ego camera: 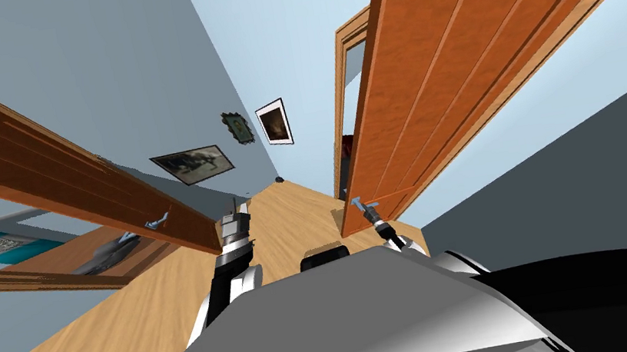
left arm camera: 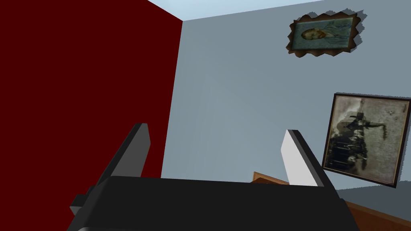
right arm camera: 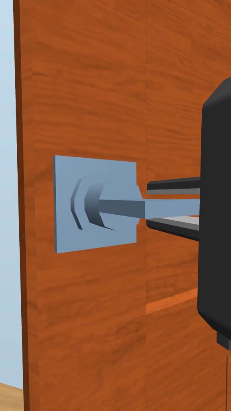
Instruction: Pull the door open
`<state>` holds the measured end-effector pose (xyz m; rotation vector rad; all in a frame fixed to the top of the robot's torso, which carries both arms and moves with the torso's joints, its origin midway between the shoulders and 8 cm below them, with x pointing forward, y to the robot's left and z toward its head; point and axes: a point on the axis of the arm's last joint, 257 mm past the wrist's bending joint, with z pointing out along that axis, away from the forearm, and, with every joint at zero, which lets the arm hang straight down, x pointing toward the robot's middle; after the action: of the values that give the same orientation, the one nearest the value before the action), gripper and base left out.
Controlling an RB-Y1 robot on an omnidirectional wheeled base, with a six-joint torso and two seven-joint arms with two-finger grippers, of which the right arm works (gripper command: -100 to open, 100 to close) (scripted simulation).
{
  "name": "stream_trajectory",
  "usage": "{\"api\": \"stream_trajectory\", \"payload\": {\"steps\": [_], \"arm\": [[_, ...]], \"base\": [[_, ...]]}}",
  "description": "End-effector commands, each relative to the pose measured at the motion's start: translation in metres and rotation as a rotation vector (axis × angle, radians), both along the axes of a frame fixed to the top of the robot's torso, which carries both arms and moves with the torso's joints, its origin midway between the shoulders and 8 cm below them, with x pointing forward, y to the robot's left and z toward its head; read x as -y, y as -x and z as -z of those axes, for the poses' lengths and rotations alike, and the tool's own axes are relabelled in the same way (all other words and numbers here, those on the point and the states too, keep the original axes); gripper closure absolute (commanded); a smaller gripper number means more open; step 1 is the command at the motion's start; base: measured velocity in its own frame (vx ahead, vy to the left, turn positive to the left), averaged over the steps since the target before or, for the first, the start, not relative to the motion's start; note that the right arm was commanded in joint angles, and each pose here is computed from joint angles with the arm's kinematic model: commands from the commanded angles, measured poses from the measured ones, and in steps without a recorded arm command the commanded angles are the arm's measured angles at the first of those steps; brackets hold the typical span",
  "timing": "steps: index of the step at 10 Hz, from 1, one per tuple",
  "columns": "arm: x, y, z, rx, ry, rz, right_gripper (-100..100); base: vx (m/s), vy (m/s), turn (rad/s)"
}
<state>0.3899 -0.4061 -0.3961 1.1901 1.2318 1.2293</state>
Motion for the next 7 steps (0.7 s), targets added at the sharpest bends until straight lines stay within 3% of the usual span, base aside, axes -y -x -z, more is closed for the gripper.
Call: {"api": "stream_trajectory", "payload": {"steps": [1,4,6,7], "arm": [[-0.007,-0.01,0.001,-0.001,-0.003,-0.005,100],[-0.015,-0.026,-0.001,-0.002,-0.003,-0.006,100],[-0.015,-0.026,-0.001,-0.002,-0.003,-0.006,100],[-0.02,-0.036,-0.002,-0.002,-0.004,-0.008,100]], "base": [[-0.096,-0.037,0.098],[-0.162,-0.077,0.084],[-0.096,-0.039,0.028],[-0.11,-0.046,0.055]]}}
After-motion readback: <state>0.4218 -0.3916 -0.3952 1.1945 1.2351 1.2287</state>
